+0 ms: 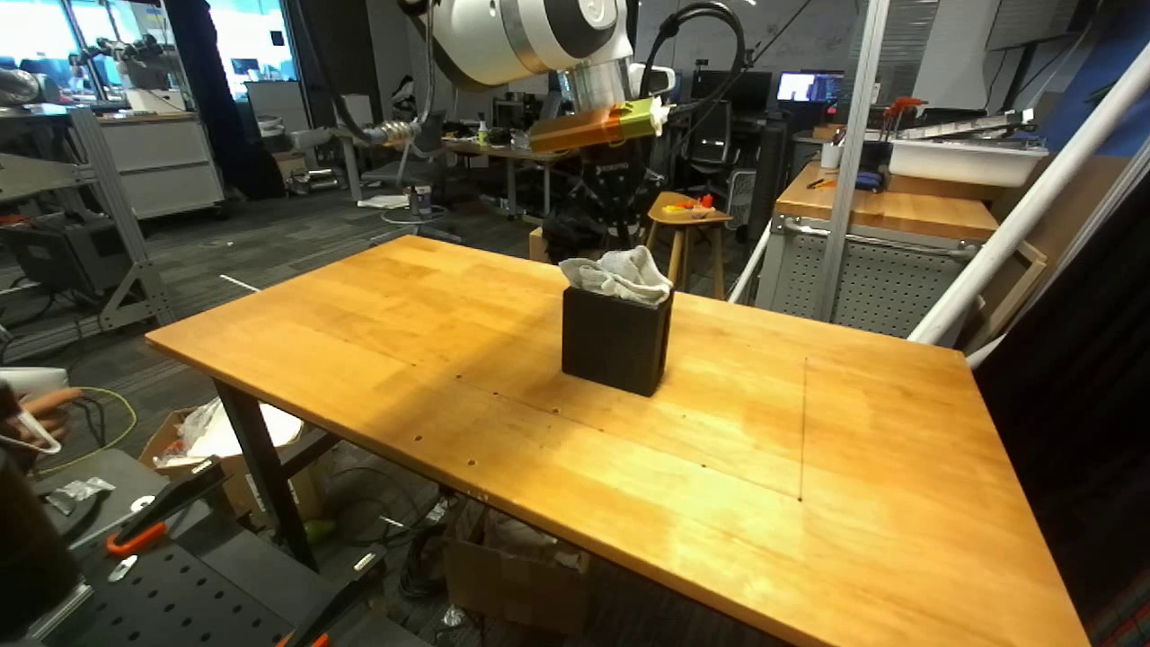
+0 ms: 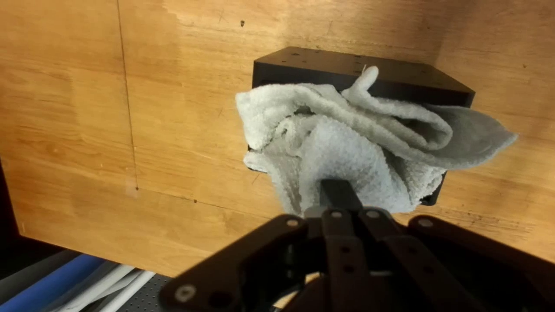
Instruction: Put the towel in the box
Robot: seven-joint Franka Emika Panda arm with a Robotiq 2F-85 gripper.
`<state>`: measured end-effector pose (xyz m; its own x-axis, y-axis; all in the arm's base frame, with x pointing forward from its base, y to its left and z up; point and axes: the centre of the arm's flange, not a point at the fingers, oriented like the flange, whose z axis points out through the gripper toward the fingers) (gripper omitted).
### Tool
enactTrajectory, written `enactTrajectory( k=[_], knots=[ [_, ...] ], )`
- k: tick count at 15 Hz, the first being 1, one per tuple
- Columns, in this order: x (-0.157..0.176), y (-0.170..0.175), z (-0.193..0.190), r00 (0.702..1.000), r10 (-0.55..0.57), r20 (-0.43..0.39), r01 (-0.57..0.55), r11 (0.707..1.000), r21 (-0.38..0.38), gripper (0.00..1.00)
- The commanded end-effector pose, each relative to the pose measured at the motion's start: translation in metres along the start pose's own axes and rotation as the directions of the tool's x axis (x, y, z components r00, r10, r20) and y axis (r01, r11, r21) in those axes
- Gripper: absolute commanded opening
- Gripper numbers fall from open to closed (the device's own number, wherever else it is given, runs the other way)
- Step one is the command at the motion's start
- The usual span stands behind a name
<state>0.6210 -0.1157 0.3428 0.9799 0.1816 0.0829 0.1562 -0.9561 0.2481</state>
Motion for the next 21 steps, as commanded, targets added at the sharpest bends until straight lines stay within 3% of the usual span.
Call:
enactTrajectory(
  k=[1, 14, 21],
  knots=[
    [0.009, 0.002, 0.015, 1.0, 0.002, 0.017, -0.002, 1.0, 0.002, 0.01],
    [-0.011, -0.013, 0.125, 0.97, 0.012, 0.243, -0.034, 0.996, 0.084, 0.01],
    [-0.02, -0.01, 0.135, 0.948, 0.067, 0.311, -0.124, 0.978, 0.169, 0.01]
  ],
)
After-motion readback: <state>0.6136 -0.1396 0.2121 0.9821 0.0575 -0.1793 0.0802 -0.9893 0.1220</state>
